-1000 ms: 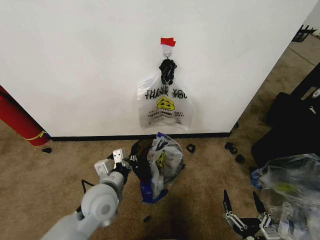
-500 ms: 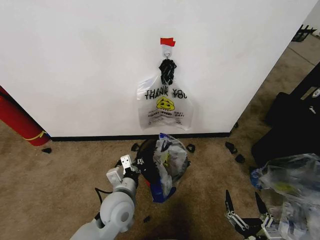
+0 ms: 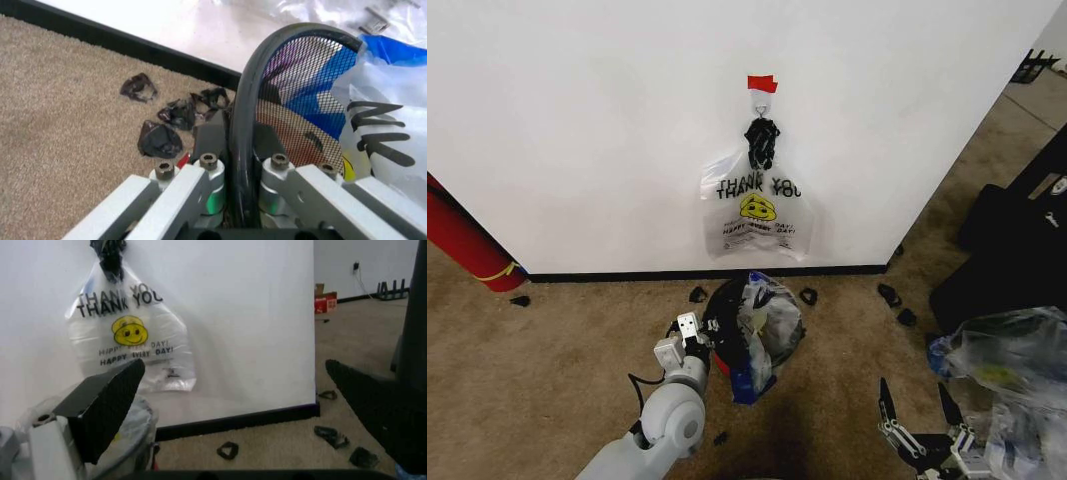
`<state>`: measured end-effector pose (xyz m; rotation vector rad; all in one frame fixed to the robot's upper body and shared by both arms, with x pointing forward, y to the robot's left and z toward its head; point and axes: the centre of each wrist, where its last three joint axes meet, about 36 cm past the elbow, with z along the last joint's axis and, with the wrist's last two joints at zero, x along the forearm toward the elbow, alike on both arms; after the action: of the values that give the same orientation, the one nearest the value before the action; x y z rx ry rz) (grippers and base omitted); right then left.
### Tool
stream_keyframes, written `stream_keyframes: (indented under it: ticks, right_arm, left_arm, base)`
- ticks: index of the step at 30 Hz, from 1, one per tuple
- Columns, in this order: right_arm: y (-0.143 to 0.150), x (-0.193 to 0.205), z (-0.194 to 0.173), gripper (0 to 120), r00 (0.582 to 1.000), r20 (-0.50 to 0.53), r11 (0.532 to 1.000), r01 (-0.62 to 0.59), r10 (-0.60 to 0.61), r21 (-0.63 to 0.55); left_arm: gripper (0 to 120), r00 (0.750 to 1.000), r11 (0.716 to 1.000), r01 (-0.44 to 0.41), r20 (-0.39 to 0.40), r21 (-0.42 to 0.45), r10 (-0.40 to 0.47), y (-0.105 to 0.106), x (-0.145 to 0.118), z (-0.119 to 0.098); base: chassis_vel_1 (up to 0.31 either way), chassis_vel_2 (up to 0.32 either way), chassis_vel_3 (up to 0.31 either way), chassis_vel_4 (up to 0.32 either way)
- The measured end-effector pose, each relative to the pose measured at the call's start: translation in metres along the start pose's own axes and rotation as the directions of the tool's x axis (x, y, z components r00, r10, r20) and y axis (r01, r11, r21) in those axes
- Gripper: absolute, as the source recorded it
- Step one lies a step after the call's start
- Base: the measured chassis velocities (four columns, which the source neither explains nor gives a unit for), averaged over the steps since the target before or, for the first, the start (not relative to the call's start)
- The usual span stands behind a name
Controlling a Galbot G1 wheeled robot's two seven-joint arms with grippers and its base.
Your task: Pick up the garbage bag from the wall and place it over the trash bin.
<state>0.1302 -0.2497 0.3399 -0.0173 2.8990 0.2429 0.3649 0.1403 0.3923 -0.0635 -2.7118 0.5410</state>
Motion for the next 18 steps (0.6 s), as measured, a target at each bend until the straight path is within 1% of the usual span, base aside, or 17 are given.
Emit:
stream_keyframes:
  ticks: [4,9,10,11,12,13,16,18]
  right_arm:
    - [0.000,-0.002,0.002,100,1.000,-0.001,1.000,-0.001,0.001,-0.002]
    - [-0.001,-0.003,0.003,100,1.000,-0.002,1.000,0.000,0.000,-0.003]
    - [-0.001,-0.004,0.003,100,1.000,-0.003,1.000,0.000,0.000,-0.003]
    - [-0.002,-0.004,0.003,100,1.000,-0.003,1.000,0.000,0.000,-0.004]
    - [-0.002,-0.004,0.003,100,1.000,-0.003,1.000,0.000,0.000,-0.004]
    - [-0.002,-0.005,0.003,100,1.000,-0.004,1.000,-0.001,0.001,-0.005]
    - [-0.001,-0.004,0.006,100,1.000,-0.007,1.000,-0.003,0.003,-0.008]
    - [-0.001,-0.004,0.007,100,1.000,-0.010,1.000,-0.003,0.003,-0.009]
  left_arm:
    - [3,1.000,1.000,0.010,-0.011,-0.003,-0.010,0.004,-0.002,0.004]
    - [3,1.000,1.000,0.020,-0.023,0.009,-0.019,0.003,-0.003,0.005]
    - [4,0.999,1.000,0.017,-0.031,0.012,-0.017,0.003,-0.003,0.003]
    - [10,0.999,1.000,0.014,-0.040,0.015,-0.013,0.002,-0.002,0.002]
    - [10,0.999,1.000,0.014,-0.040,0.015,-0.013,0.002,-0.002,0.002]
    - [12,0.999,1.000,0.012,-0.046,0.016,-0.011,0.002,-0.002,0.001]
    - [24,0.999,1.000,0.010,-0.052,0.017,-0.009,0.002,-0.004,-0.005]
    - [34,0.999,1.000,0.002,-0.045,0.013,-0.002,0.003,-0.002,-0.010]
  base:
    - [0.000,0.000,0.000,0.000]
    - [0.000,0.000,0.000,0.000]
    - [0.000,0.000,0.000,0.000]
    - [0.000,0.000,0.000,0.000]
    - [0.000,0.000,0.000,0.000]
    - [0.000,0.000,0.000,0.000]
    - [0.000,0.000,0.000,0.000]
    - [0.000,0.000,0.000,0.000]
